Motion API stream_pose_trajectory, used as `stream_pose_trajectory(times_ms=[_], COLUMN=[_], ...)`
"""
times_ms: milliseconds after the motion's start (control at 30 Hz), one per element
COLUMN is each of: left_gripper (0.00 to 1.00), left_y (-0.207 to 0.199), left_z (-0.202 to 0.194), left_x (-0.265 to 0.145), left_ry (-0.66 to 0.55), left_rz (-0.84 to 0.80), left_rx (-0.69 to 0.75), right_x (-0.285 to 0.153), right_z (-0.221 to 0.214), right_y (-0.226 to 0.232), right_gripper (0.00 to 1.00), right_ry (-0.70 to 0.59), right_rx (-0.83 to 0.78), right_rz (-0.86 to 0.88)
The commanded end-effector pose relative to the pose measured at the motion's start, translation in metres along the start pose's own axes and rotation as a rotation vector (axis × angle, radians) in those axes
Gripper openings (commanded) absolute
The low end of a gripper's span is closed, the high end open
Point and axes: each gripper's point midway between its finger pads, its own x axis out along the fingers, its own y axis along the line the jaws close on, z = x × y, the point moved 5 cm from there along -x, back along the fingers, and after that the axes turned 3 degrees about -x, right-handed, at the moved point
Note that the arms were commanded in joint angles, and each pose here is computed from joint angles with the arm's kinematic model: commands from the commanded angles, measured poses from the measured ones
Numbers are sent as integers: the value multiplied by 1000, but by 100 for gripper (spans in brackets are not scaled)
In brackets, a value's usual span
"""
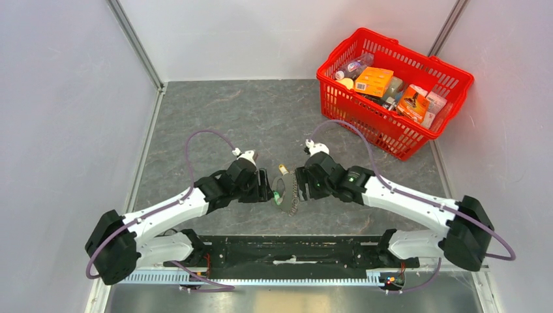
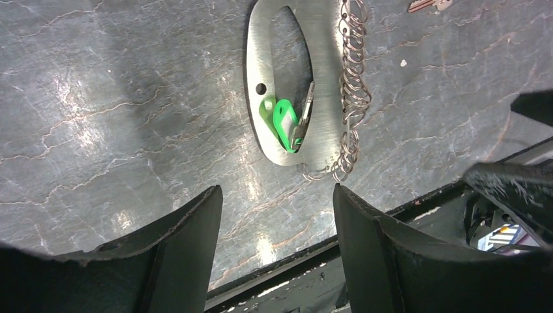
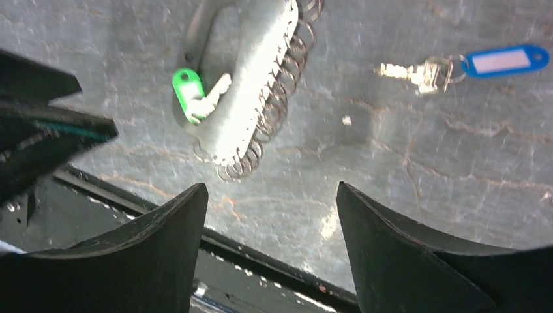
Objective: Put the keys on the keyring
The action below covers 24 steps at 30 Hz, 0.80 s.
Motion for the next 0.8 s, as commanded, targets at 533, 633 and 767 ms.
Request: stream_pose_trajectory(times_ms=[533, 633, 767], left_gripper=[70, 70, 70], left_y=[-6, -7, -6], left_z=[0, -4, -6], left_x=[-19, -20, -21], left_ry=[-36, -19, -17], left_rz=[-102, -126, -131], left_rx=[-1, -4, -2], right_x=[81, 92, 108], right_z=[87, 93, 97], right_y=[-6, -8, -13], right_gripper=[53, 50, 47], right_ry=[-47, -46, -28], right_rx=[5, -11, -17], right_rz=[-1, -3, 1])
